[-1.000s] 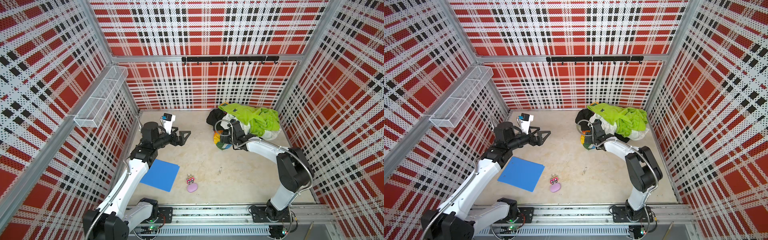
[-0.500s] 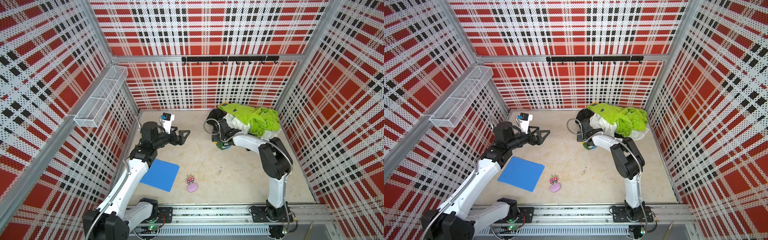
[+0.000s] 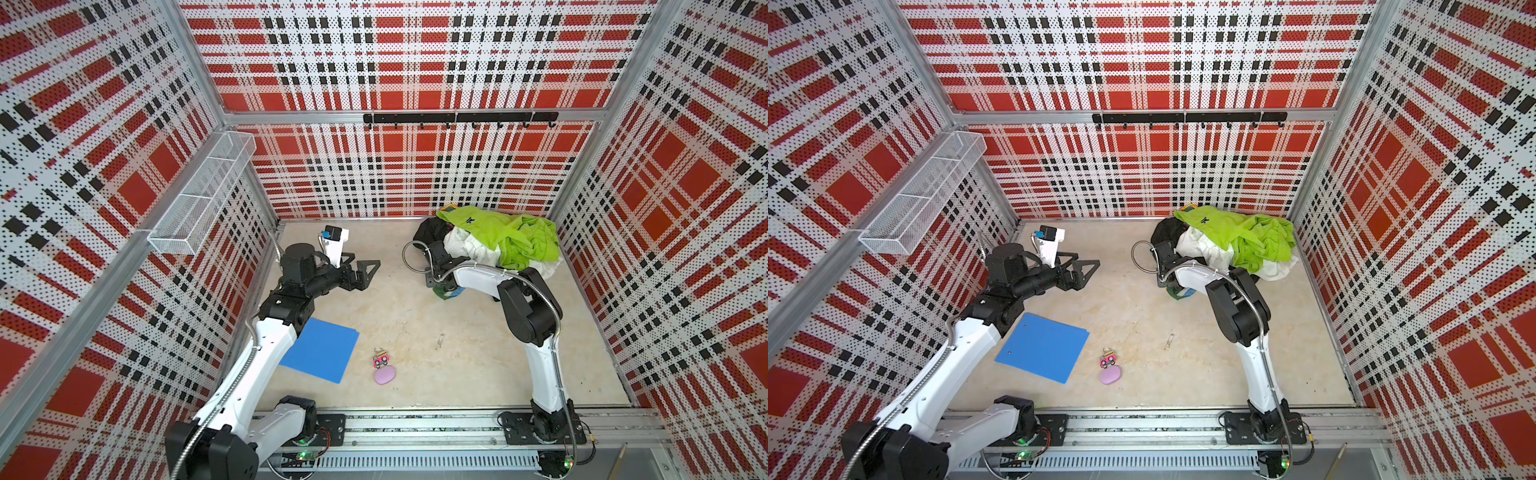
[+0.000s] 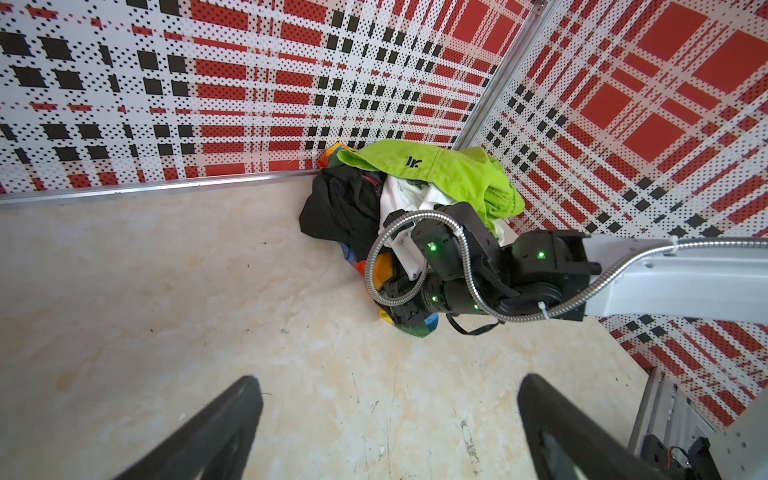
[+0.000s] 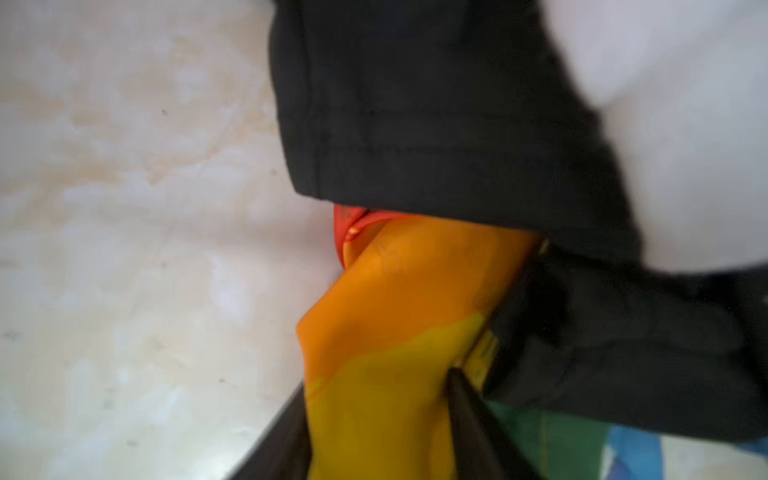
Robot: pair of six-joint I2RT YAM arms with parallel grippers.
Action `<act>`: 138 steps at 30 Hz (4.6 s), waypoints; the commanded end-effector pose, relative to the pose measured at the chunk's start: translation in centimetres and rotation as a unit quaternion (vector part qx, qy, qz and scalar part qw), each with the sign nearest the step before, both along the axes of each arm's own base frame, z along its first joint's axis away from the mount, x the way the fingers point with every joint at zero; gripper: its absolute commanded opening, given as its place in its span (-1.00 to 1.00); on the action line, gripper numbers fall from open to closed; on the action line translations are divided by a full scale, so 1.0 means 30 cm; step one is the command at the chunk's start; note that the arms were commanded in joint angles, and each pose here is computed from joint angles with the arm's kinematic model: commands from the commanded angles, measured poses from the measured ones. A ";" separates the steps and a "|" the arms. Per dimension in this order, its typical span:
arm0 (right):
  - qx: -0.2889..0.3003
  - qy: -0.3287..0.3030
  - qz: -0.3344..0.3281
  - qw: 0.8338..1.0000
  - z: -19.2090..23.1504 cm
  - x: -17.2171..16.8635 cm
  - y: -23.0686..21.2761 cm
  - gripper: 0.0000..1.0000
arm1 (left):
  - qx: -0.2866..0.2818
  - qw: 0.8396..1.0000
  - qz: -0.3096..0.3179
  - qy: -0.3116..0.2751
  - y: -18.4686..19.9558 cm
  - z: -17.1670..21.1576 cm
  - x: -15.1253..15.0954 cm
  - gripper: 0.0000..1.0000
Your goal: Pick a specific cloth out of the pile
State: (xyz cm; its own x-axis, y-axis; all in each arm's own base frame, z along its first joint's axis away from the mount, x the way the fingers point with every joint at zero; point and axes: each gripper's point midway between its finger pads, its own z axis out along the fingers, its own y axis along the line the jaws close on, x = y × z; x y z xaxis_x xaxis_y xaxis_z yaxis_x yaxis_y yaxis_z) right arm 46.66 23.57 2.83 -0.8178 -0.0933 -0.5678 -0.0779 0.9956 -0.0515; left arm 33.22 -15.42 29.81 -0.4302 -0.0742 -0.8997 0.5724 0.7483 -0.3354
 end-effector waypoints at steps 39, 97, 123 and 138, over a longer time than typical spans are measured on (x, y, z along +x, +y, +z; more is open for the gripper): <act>0.165 -0.141 0.108 0.970 0.675 -0.146 0.129 -1.00 | 0.011 0.999 0.034 -0.003 0.012 -0.004 0.019 0.98; 0.282 -0.389 0.128 0.868 1.619 -0.396 -0.045 -1.00 | -0.017 0.999 -0.037 -0.020 -0.041 0.044 -0.041 0.99; 0.381 -0.557 0.225 0.703 2.147 -0.729 -0.135 -1.00 | -0.062 0.997 -0.046 -0.018 -0.006 0.065 -0.025 0.99; 0.434 -0.528 0.299 0.666 2.205 -0.733 0.107 -1.00 | -0.066 0.997 0.008 -0.025 0.079 0.081 0.006 0.98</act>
